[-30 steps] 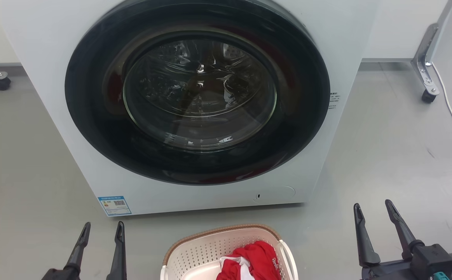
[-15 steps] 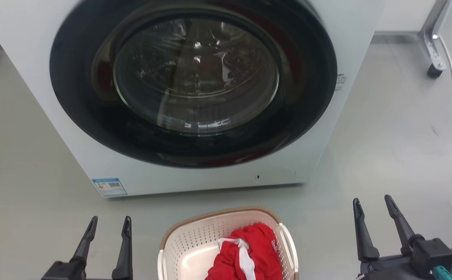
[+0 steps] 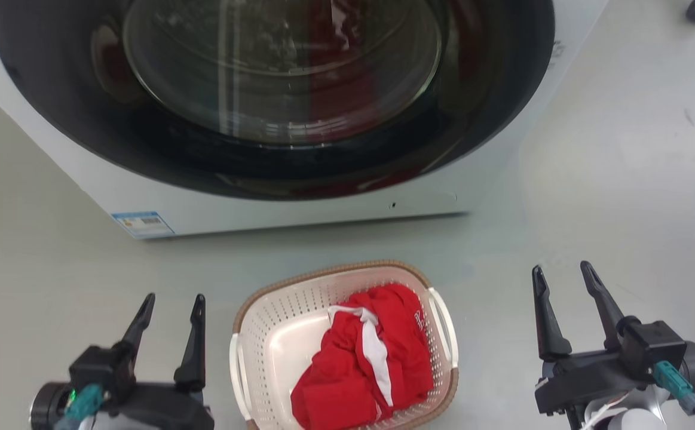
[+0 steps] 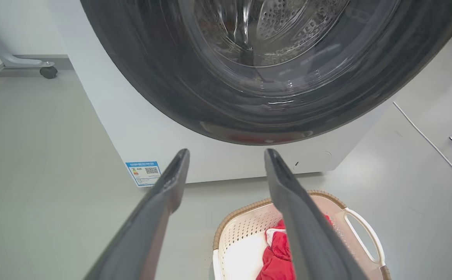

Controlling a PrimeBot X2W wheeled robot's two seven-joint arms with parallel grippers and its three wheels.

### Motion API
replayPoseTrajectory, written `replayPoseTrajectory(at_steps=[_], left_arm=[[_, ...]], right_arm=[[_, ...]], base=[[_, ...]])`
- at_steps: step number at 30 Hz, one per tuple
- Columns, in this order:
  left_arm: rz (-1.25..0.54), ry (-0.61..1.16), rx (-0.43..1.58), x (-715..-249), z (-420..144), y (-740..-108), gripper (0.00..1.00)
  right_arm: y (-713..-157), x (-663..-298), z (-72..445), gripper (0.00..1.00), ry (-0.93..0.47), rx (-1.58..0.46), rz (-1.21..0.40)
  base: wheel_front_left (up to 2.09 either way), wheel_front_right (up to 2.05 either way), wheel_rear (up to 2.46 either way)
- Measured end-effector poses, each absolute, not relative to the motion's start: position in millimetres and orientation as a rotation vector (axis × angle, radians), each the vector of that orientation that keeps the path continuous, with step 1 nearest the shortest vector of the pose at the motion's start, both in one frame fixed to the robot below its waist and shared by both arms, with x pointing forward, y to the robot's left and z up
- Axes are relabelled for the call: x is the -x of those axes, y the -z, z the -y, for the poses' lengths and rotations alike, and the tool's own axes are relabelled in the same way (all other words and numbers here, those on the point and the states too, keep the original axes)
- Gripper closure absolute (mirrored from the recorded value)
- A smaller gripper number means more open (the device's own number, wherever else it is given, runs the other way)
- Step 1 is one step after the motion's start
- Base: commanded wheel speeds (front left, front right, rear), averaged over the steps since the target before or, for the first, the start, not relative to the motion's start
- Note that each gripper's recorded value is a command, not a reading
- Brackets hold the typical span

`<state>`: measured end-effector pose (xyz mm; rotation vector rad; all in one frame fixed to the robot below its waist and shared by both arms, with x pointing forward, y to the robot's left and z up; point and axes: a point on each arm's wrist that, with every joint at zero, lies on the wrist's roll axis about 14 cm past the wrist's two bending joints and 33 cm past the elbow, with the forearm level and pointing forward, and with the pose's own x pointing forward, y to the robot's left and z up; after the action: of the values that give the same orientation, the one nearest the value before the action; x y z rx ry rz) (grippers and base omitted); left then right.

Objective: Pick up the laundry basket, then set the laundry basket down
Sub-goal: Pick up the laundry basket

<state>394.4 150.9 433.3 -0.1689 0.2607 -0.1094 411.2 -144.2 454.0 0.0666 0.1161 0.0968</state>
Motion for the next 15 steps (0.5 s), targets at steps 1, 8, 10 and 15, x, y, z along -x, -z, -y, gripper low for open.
replayPoseTrajectory(at_steps=[1, 8, 10, 15], left_arm=[[-0.275, 0.11, 0.17, -399, -151, -429, 0.0], [-0.402, 0.133, 0.227, -423, -139, -388, 0.0], [-0.45, 0.123, 0.235, -428, -140, -373, 0.0], [-0.547, 0.118, 0.272, -441, -136, -340, 0.0]], right_arm=[[-449, -414, 144, 0.0, -0.097, -0.066, -0.128], [-413, -433, 137, 0.0, -0.112, -0.074, -0.224], [-405, -440, 132, 0.0, -0.12, -0.082, -0.242], [-376, -454, 123, 0.0, -0.141, -0.088, -0.314]], base=[[0.0, 0.0, 0.0], [0.0, 0.0, 0.0], [0.0, 0.0, 0.0], [0.0, 0.0, 0.0]])
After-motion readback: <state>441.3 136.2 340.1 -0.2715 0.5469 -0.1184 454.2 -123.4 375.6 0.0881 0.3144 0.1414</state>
